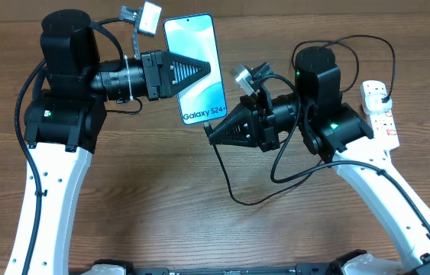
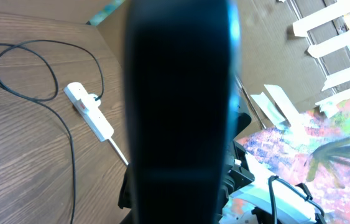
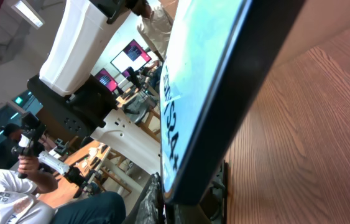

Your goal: Plug charger to phone and switch on socket

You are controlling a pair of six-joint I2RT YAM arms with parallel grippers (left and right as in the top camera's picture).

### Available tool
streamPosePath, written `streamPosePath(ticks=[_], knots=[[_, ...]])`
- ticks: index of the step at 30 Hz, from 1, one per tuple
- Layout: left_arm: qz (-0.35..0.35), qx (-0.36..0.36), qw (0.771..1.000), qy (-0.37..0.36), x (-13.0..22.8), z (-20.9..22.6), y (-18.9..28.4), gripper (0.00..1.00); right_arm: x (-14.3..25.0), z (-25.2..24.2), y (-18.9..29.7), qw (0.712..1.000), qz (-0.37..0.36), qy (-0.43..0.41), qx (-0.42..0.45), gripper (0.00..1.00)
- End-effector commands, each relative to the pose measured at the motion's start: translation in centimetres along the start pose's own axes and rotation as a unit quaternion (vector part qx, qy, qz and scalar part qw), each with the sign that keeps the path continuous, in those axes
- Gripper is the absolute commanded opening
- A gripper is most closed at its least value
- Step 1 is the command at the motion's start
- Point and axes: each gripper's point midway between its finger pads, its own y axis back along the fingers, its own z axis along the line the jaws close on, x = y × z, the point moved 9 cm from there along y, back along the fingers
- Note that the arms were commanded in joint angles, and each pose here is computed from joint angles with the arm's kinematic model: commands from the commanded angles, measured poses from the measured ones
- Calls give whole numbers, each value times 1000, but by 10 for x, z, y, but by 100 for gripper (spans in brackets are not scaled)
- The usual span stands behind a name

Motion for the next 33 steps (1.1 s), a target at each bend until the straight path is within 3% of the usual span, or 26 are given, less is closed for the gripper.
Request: streamPosePath(ticks=[1, 24, 33], knots=[[2, 11, 999, -37, 3, -12, 2, 4, -8, 13, 3, 1000, -5, 27, 3, 4], [7, 10, 1000, 19, 5, -11, 1, 4, -12, 9, 3, 999, -18, -3, 29, 4], [8, 9, 1000, 10, 6, -10, 1, 4, -19, 11, 4, 999, -26, -11, 31, 4]])
